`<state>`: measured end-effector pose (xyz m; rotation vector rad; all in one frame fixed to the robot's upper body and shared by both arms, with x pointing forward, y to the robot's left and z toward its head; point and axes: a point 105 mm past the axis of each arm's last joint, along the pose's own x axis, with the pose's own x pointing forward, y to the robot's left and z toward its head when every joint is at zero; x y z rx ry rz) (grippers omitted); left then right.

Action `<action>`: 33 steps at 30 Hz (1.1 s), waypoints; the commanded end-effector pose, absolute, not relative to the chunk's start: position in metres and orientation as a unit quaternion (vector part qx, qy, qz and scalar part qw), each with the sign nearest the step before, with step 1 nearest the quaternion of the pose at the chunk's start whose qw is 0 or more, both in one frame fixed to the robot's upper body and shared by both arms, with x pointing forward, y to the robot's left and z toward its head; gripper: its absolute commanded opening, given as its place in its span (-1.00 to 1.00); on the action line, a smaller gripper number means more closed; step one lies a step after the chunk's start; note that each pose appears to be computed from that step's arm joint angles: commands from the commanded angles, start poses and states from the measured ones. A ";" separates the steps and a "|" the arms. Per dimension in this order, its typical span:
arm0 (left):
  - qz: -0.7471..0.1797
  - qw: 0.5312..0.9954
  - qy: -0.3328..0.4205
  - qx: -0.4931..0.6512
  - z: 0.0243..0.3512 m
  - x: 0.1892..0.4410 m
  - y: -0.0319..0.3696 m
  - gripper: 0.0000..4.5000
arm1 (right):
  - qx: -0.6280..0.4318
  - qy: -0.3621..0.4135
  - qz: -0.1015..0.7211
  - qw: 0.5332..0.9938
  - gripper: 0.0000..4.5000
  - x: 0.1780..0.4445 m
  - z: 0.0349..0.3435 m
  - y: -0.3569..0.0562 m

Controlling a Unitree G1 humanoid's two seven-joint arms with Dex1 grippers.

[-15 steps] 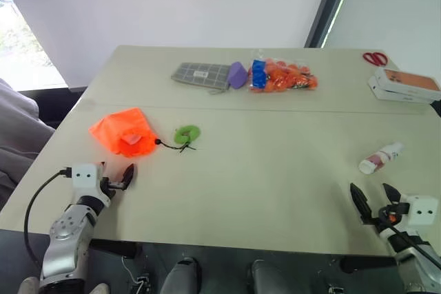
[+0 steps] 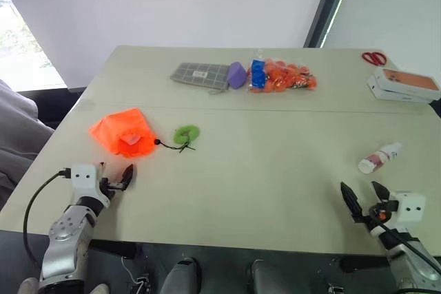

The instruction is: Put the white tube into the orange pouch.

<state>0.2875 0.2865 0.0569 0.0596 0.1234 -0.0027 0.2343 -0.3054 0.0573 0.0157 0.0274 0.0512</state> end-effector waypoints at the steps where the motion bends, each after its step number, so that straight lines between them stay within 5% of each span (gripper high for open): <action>1: 0.027 0.998 0.045 0.037 0.063 0.283 0.295 1.00 | 0.013 -0.022 0.087 0.996 0.98 0.246 0.080 -0.281; 11: 0.024 0.998 0.032 0.038 0.065 0.270 0.290 1.00 | 0.028 -0.027 0.305 0.951 0.98 0.263 0.111 -0.178; 17: -0.056 0.993 -0.025 0.104 0.102 0.264 0.263 1.00 | 0.001 -0.002 0.385 0.923 0.98 0.275 0.102 -0.124; 24: -0.102 0.949 -0.077 0.287 0.147 0.270 0.228 1.00 | 0.005 -0.004 0.435 0.900 0.98 0.281 0.099 -0.096; 33: -0.004 0.906 -0.036 0.421 0.172 0.307 0.259 1.00 | 0.002 -0.015 0.454 0.891 0.98 0.283 0.101 -0.091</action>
